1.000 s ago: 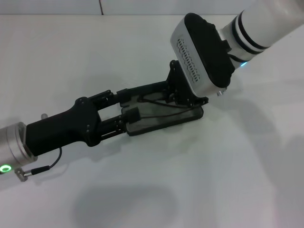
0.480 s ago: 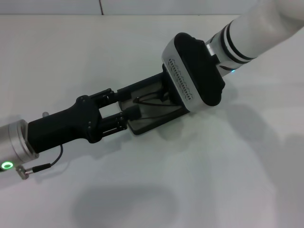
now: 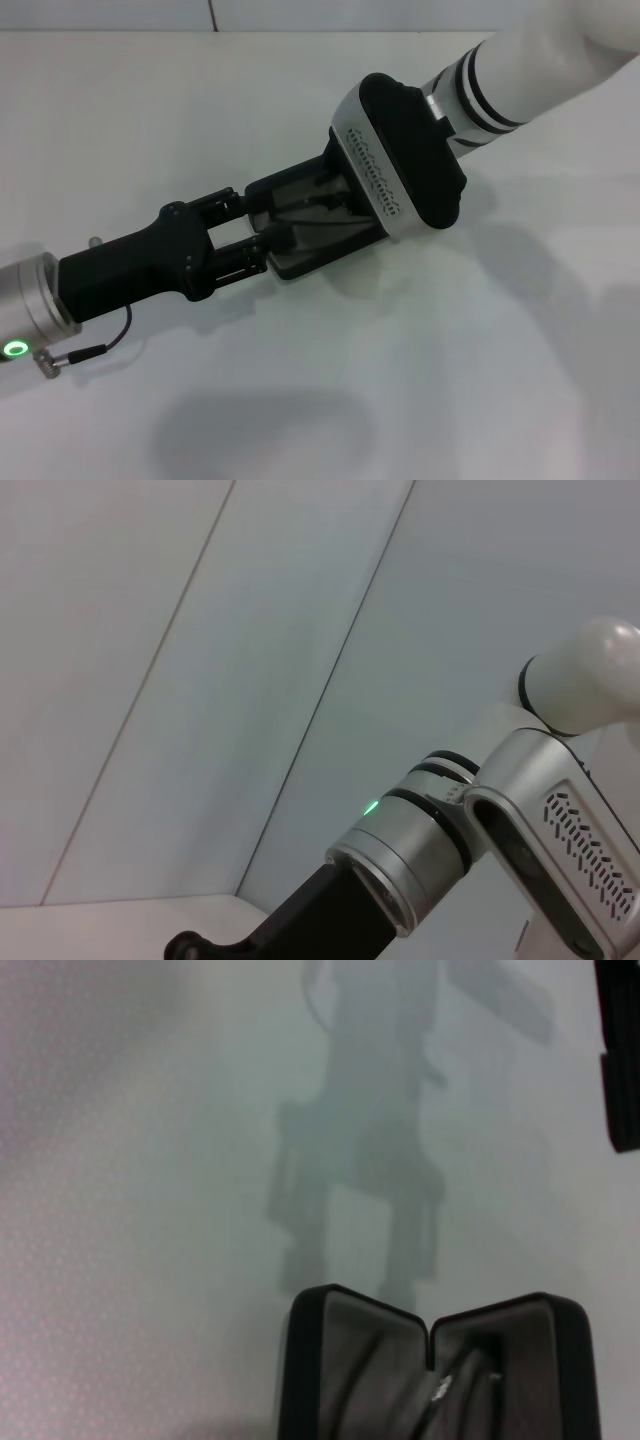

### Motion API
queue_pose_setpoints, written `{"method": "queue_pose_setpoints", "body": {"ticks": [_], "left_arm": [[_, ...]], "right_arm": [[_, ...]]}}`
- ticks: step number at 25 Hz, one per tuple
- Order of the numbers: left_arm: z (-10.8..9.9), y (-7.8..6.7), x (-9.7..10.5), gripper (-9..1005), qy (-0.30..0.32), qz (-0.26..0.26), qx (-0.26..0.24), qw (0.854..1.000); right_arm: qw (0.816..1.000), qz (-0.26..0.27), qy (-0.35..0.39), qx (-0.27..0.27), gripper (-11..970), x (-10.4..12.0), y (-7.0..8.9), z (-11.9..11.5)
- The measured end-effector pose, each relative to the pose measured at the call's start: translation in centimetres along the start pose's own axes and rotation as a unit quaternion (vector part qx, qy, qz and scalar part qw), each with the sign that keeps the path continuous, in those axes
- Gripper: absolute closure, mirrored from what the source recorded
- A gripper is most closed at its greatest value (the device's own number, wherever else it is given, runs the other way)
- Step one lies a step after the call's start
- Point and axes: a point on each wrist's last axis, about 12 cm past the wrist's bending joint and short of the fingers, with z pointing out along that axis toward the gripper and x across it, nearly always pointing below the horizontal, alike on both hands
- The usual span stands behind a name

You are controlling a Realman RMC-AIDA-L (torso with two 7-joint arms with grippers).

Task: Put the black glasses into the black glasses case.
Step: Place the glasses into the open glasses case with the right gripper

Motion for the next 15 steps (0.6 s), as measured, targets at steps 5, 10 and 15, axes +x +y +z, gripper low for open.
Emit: {"method": "queue_pose_setpoints", "body": {"ticks": [5, 10, 15], "left_arm": [[0.0, 0.0, 0.0, 358, 0.0, -0.001, -0.001, 1.0], [0.0, 0.1, 0.0, 362, 0.002, 0.0, -0.005, 1.0], [-0.1, 0.2, 0.0, 367, 0.004, -0.002, -0.007, 1.0]], "right_arm": [[1.0, -0.005, 0.001, 0.0, 762, 0.0, 0.1, 0.1], [1.0, -0.003, -0.001, -0.003, 678, 0.0, 0.2, 0.1], [0.999, 0.015, -0.027, -0.021, 658, -0.4, 0.0, -1.0]]}}
